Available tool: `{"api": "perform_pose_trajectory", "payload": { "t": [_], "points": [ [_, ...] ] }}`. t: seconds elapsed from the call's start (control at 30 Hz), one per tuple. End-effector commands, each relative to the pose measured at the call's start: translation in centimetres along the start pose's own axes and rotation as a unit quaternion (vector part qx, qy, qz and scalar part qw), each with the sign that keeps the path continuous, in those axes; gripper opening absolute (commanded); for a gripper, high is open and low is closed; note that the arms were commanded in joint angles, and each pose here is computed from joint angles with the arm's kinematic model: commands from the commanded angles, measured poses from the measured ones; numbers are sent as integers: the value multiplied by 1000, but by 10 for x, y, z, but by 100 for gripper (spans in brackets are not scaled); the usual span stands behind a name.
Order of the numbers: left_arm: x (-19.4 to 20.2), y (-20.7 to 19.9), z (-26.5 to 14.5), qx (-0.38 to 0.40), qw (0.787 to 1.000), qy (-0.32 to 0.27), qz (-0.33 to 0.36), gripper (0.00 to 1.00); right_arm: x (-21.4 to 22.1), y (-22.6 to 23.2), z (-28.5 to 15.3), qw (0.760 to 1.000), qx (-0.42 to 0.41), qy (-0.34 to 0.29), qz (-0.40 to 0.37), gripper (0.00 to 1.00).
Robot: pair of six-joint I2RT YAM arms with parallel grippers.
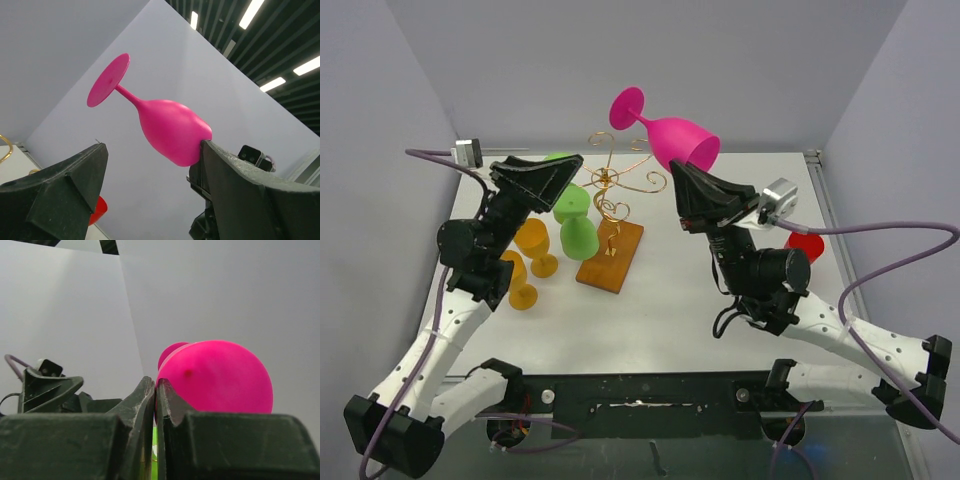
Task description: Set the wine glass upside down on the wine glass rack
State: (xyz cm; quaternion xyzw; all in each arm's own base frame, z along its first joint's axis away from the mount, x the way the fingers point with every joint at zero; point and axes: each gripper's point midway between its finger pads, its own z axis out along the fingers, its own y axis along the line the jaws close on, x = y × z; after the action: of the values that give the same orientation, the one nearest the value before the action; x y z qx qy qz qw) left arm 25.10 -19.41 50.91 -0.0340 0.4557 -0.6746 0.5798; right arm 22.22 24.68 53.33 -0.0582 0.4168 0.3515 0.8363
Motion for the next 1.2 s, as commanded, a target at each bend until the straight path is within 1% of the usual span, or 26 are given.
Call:
{"api": "perform_pose_trajectory", "payload": {
  "t": [0.0,0.17,0.37,0.5,0.57,0.67,0.8,0.9,1.0,1.1,1.17],
  "points": [
    [-8,-28,9,44,998,-41,-33,73,-37,25,7,996,-26,-86,6,0],
    [1,-27,20,36,996,-48,-64,70,-32,52,4,994,-55,-93,3,0],
    [-9,-18,22,11,992,-84,-94,61,-22,70,-2,993,-79,-86,1,0],
    [-13,-23,22,33,989,-109,-99,60,-12,69,-5,994,-76,-80,-2,0],
    [-10,-21,28,36,988,-103,-105,60,-8,69,-8,994,-75,-81,-3,0],
    [-6,-20,34,41,988,-92,-117,60,-5,77,-11,992,-97,-79,3,0],
    [-6,-19,32,50,984,-103,-134,58,4,80,-12,993,-104,-63,-3,0],
    [-7,-18,32,45,984,-113,-127,53,9,82,-14,992,-111,-58,-4,0],
    [-10,-16,31,40,983,-124,-129,50,14,82,-16,992,-114,-52,-5,0],
    [-12,-20,30,46,982,-127,-132,44,18,84,-17,992,-116,-49,-4,0],
    [-9,-20,29,47,980,-124,-146,38,21,84,-17,992,-118,-46,-4,0]
  ]
}}
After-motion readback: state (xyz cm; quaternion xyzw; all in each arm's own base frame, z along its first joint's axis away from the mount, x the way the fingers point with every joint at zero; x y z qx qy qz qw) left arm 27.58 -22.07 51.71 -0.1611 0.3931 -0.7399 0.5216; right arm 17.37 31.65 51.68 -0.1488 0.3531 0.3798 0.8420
